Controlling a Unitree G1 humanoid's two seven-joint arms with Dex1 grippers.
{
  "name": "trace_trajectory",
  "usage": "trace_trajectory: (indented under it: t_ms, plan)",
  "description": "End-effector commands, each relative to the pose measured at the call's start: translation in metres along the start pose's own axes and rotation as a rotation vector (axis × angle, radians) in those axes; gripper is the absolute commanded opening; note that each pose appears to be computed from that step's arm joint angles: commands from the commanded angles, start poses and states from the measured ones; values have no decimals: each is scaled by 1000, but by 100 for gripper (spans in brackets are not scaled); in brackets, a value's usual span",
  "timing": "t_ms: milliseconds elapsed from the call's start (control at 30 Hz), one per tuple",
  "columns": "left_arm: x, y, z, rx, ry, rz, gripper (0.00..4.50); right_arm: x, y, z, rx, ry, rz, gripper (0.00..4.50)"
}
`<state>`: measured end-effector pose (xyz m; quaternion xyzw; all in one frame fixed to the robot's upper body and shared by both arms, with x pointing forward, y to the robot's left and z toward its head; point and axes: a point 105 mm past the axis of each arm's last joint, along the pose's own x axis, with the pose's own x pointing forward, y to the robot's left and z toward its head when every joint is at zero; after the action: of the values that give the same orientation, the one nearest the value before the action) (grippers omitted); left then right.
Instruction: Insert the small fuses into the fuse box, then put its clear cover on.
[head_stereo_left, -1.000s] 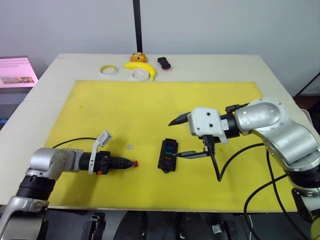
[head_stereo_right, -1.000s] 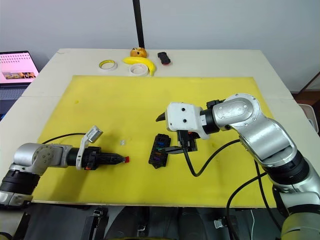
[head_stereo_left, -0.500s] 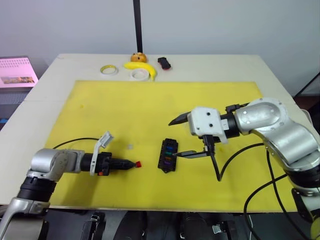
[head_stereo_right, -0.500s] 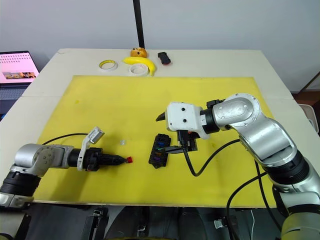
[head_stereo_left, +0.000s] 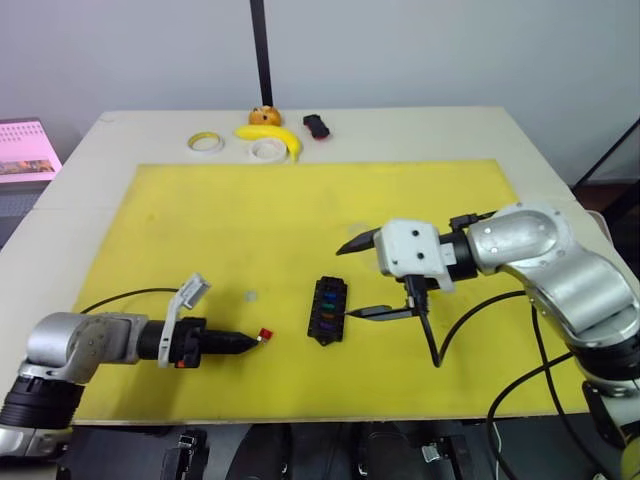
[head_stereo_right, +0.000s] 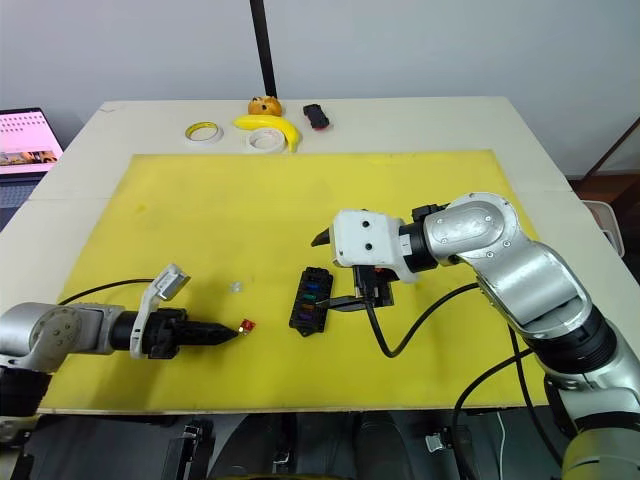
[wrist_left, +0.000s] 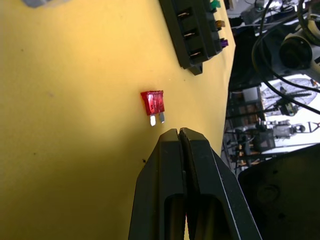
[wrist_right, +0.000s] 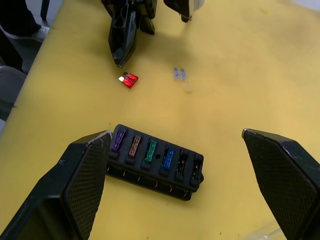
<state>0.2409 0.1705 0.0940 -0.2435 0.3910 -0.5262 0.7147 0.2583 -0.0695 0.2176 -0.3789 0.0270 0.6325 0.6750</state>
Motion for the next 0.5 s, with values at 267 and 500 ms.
trace_trajectory:
  t_ms: [267, 500]
  plan:
    - [-5, 9, 7, 3, -26, 43, 179, -3, -4, 5, -41, 1, -17, 450]
    - [6, 6, 12, -21, -49, 1, 179, -2, -5, 4, -44, 2, -19, 450]
